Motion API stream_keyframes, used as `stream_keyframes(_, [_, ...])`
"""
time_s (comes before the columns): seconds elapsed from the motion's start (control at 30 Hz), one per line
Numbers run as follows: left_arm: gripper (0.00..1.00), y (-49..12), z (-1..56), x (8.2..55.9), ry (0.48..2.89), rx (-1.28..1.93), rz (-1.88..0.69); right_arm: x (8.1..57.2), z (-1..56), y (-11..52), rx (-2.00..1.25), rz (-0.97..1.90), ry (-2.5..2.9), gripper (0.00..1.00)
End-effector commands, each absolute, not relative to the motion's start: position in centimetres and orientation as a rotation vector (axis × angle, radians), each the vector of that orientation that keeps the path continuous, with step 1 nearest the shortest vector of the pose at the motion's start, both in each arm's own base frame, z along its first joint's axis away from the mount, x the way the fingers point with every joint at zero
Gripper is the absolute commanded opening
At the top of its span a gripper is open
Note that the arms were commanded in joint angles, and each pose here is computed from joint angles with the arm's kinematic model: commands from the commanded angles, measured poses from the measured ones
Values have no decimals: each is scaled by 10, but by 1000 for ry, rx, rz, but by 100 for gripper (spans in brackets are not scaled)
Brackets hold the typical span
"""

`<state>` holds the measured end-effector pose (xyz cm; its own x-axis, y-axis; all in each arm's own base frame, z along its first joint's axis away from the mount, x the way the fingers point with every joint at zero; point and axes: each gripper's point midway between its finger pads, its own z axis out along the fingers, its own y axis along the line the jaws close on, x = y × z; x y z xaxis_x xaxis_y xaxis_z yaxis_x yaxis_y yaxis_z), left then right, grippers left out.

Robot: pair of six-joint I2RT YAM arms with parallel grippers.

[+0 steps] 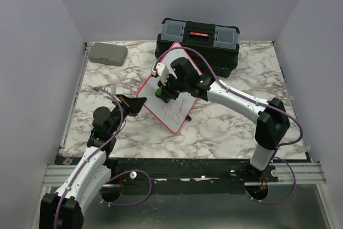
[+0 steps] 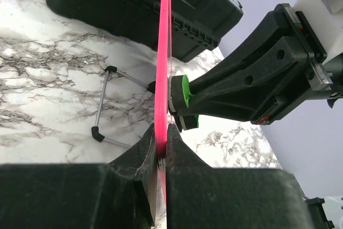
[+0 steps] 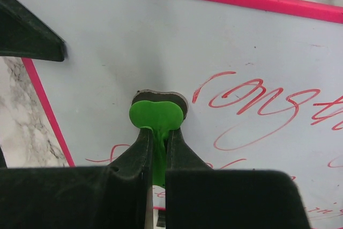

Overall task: Erase the whiteboard
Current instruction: Erase the whiteboard at the whiteboard stand.

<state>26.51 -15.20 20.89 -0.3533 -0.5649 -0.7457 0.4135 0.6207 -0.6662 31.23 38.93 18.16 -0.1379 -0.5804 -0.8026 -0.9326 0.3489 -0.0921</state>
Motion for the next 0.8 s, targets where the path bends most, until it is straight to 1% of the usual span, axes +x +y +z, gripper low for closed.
stream_keyframes(0.0, [0,-170,226,248,1603,33,-1087,311,160,373,-1417,538,1840,1])
stream_keyframes(0.13, [0,-170,227,249,1600,31,-1087,290,153,373,-1532,623,1814,1])
stream_keyframes(0.3, [0,-170,228,250,1600,33,-1089,255,157,382,-1651,803,1740,1])
stream_keyframes(0.43, [0,-170,228,250,1600,31,-1091,247,160,392,-1653,838,1721,1])
stream_keyframes(0.5, [0,-170,228,250,1601,30,-1092,260,166,398,-1569,807,1752,1])
stream_keyframes(0.67, [0,-171,228,249,1600,32,-1095,328,194,394,-1181,558,1842,1])
stream_keyframes(0.77, [0,-171,229,250,1599,30,-1095,351,197,381,-1089,473,1870,1])
